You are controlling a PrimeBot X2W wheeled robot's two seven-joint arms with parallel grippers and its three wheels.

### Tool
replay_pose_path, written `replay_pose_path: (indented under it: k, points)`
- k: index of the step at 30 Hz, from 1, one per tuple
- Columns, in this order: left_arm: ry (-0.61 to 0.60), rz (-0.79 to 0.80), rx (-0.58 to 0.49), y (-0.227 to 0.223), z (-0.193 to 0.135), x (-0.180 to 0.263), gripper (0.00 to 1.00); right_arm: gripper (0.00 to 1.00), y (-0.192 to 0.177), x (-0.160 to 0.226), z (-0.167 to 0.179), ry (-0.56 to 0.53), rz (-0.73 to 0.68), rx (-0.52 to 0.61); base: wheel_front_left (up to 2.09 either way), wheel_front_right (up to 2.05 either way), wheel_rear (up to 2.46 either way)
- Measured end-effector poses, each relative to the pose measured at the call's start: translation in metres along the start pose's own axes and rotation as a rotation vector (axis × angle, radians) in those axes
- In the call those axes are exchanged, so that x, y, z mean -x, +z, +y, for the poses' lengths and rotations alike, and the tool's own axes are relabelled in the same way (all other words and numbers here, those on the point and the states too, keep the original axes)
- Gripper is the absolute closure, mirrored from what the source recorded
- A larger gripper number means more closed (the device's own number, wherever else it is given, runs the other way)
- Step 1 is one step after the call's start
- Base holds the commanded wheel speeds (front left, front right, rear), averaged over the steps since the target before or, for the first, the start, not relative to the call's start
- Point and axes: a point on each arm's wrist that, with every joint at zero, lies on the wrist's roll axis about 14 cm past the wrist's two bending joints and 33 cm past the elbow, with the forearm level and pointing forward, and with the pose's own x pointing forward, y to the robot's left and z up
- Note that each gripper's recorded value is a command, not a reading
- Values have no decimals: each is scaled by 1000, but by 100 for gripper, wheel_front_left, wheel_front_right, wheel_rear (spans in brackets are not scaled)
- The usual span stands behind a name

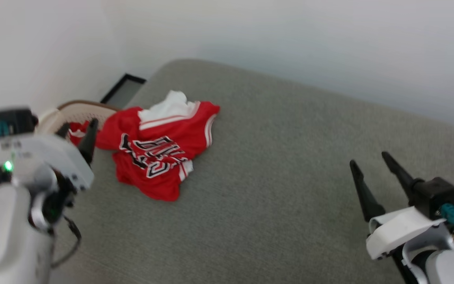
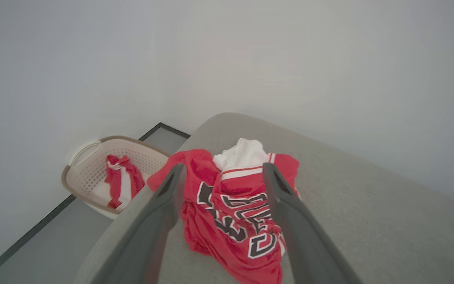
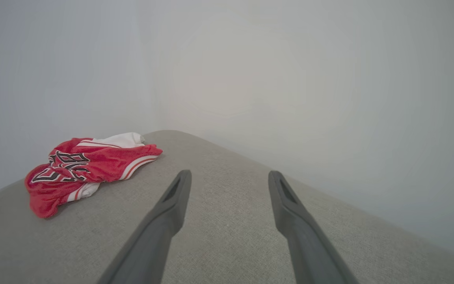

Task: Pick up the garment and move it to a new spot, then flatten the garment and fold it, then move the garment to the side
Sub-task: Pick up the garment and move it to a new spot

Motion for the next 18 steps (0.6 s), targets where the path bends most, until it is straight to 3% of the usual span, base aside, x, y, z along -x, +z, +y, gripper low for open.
replay_pose_path:
  k: [9, 18]
  points:
    - [6, 431, -26, -53, -16, -64, 0, 0, -22, -4, -37, -46, 52, -7, 0, 0, 0]
    - [82, 815, -44, -136, -22, -85, 0, 0, -41, 3, -73, -113, 92, -11, 0, 0, 0]
